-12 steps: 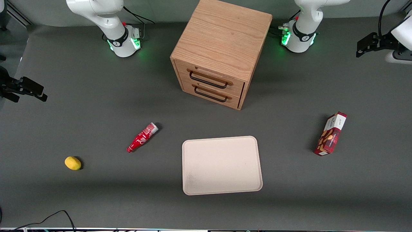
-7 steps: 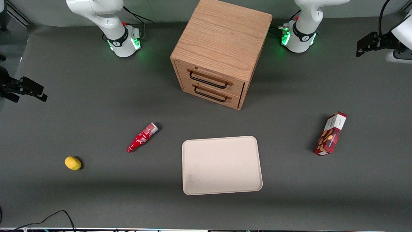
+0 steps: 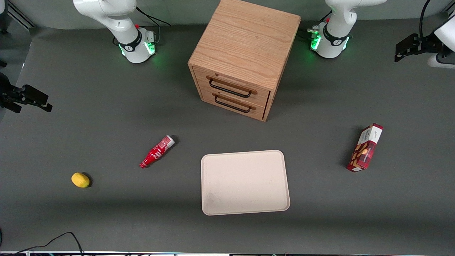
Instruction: Place red cookie box on tray
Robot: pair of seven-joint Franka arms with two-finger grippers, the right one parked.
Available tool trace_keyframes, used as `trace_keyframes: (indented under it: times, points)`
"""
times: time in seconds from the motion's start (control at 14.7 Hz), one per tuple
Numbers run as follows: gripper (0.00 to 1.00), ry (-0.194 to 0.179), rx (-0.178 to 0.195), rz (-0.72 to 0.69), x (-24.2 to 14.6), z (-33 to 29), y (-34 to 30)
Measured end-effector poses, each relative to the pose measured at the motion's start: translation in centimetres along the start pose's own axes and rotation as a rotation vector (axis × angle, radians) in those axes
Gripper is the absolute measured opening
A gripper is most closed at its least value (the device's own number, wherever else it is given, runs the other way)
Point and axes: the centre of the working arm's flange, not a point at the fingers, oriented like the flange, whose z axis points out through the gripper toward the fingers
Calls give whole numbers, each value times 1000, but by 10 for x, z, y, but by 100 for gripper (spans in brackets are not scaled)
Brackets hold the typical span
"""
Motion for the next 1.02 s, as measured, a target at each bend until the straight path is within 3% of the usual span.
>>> trace_keyframes:
  times: [0.2, 0.34, 0.68, 1.02]
  points:
    - [100, 29, 2, 6, 15, -20, -5]
    - [100, 25, -1, 56, 30, -19, -13]
    - [100, -31, -28, 248, 81, 38, -61]
    - [100, -77, -87, 417, 142, 141, -93]
